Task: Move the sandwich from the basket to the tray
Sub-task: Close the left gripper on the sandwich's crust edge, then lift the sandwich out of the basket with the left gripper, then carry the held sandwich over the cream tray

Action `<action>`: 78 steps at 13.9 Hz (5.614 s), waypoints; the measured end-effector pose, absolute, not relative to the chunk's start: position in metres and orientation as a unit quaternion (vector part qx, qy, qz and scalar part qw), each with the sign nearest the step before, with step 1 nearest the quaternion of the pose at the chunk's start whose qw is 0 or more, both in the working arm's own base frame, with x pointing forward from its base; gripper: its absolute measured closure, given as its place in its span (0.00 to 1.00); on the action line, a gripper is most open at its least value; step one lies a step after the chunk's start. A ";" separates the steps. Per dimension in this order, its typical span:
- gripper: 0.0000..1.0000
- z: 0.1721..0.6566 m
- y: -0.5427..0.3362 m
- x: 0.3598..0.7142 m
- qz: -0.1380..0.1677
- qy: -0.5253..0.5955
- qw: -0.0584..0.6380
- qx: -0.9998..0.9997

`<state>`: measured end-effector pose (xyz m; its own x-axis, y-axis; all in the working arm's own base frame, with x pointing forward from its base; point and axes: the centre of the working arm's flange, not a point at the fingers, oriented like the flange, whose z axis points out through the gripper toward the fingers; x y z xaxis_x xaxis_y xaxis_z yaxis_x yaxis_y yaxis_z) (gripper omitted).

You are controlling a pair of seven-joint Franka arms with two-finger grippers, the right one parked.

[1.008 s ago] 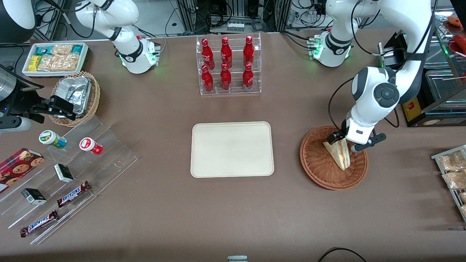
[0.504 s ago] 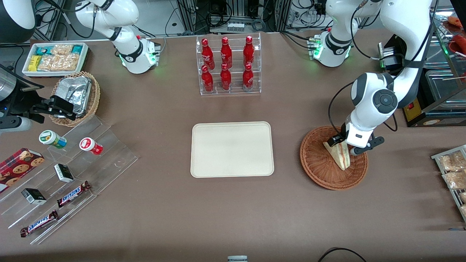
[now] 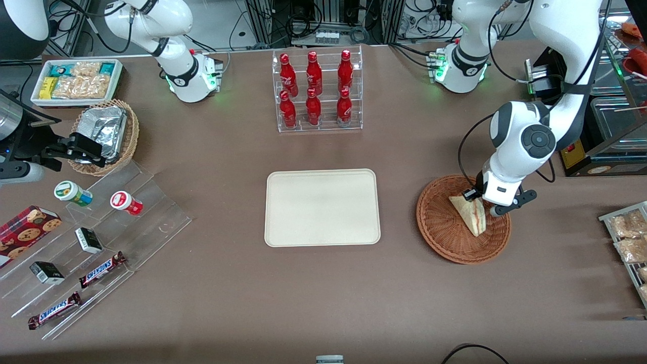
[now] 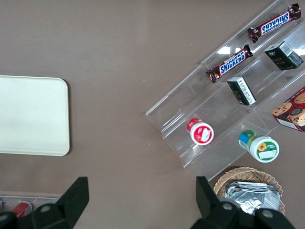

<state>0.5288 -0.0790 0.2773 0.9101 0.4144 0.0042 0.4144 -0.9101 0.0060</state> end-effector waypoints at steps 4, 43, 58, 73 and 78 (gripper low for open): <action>0.87 0.287 -0.079 0.532 0.010 0.208 0.003 0.978; 0.90 0.474 -0.285 0.521 -0.049 0.096 0.029 0.994; 0.90 0.362 -0.455 0.438 -0.026 0.029 -0.022 0.999; 0.90 0.372 -0.476 0.404 -0.051 0.063 -0.048 0.996; 0.90 0.361 -0.479 0.414 -0.045 0.047 -0.008 0.998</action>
<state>0.4144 -0.4795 0.3609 0.9914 0.0954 -0.0891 0.0939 -0.9954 -0.0205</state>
